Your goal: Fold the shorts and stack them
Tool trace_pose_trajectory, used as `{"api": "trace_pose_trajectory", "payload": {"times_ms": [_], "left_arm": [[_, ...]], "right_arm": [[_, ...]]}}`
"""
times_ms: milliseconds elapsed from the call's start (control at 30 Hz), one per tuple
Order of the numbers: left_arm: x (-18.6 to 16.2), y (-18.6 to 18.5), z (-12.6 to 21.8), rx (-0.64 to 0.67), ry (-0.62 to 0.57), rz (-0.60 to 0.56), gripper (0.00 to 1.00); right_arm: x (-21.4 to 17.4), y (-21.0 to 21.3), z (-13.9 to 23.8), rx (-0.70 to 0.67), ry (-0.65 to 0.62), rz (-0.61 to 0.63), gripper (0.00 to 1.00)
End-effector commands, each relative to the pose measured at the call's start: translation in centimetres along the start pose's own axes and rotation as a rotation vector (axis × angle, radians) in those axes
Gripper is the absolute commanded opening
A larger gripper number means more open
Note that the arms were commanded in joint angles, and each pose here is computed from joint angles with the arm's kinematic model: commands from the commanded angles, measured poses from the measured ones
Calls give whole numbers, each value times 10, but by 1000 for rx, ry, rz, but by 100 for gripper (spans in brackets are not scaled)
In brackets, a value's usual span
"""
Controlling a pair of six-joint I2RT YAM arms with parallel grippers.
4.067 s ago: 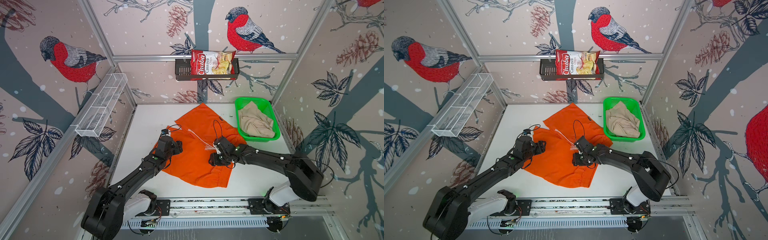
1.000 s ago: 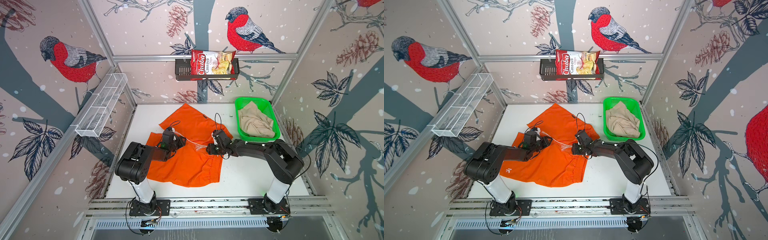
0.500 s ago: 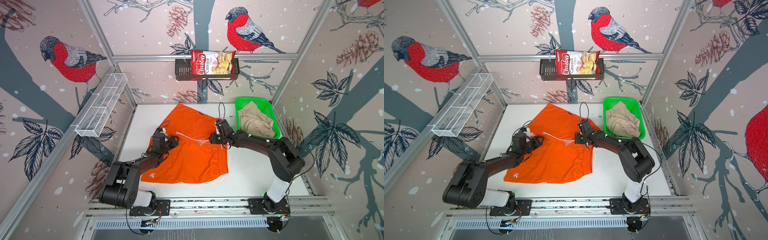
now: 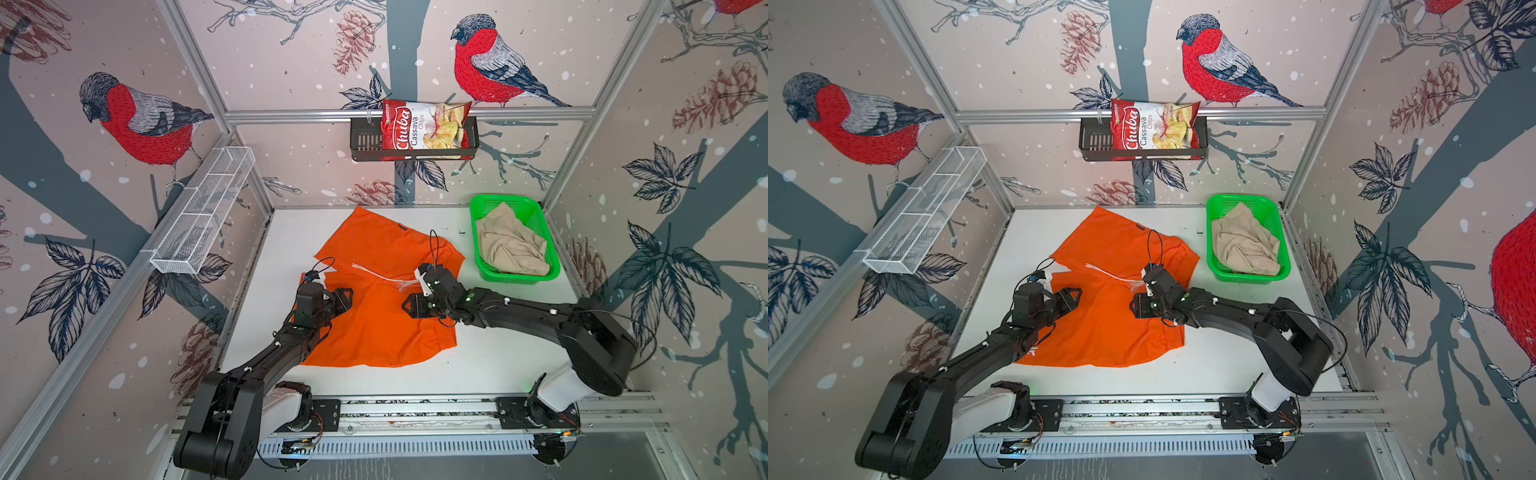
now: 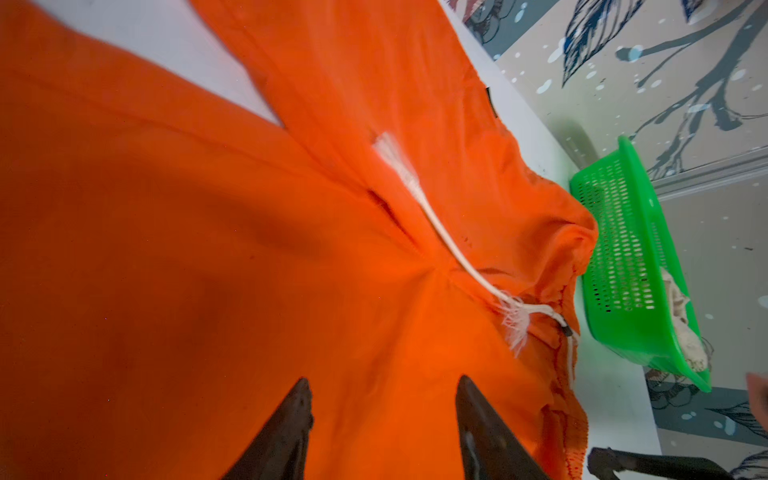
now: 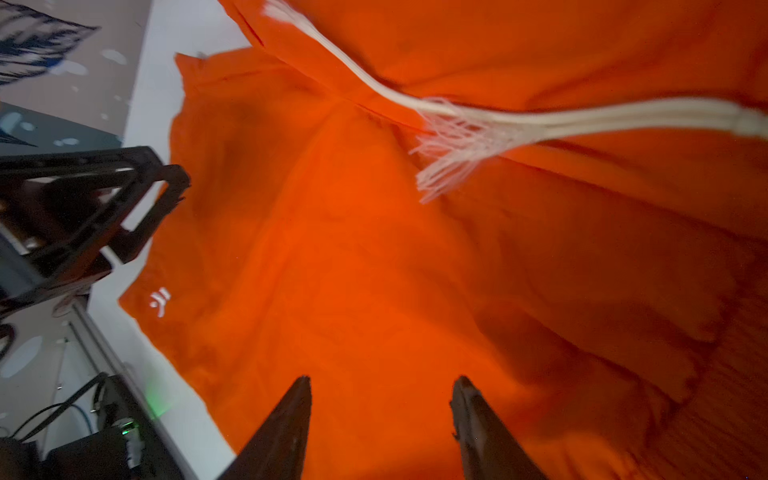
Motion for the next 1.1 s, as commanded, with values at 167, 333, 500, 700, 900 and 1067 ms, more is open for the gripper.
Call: {"api": "trace_pose_trajectory", "payload": {"times_ms": [167,333,500,700,900,1067], "left_arm": [[-10,16,-7,77,19,20,56],[-11,17,-20,75,49,2,55],[-6,13,-31,46,62,0,55],[7,1,-32,13,45,-15,55],[13,-7,-14,7,8,-25,55],[6,-1,-6,37,7,-25,55]], "right_arm": [[-11,-27,-29,-86,89,-67,57],[-12,-57,-28,-147,85,-145,57],[-11,-70,-20,-194,70,-163,57],[5,-50,6,-130,-8,-135,57],[21,-17,42,37,-127,-79,58],[10,-19,32,75,-94,-116,57]]}}
Point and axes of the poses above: each gripper's point midway between its finger pads, its own z axis back along the fingers, its own y axis along the line the jaws close on, x = y × z, the point moved 8 cm from there along z, back along the fingers, and after that the axes turned 6 degrees about -z, right-handed, at the moved point
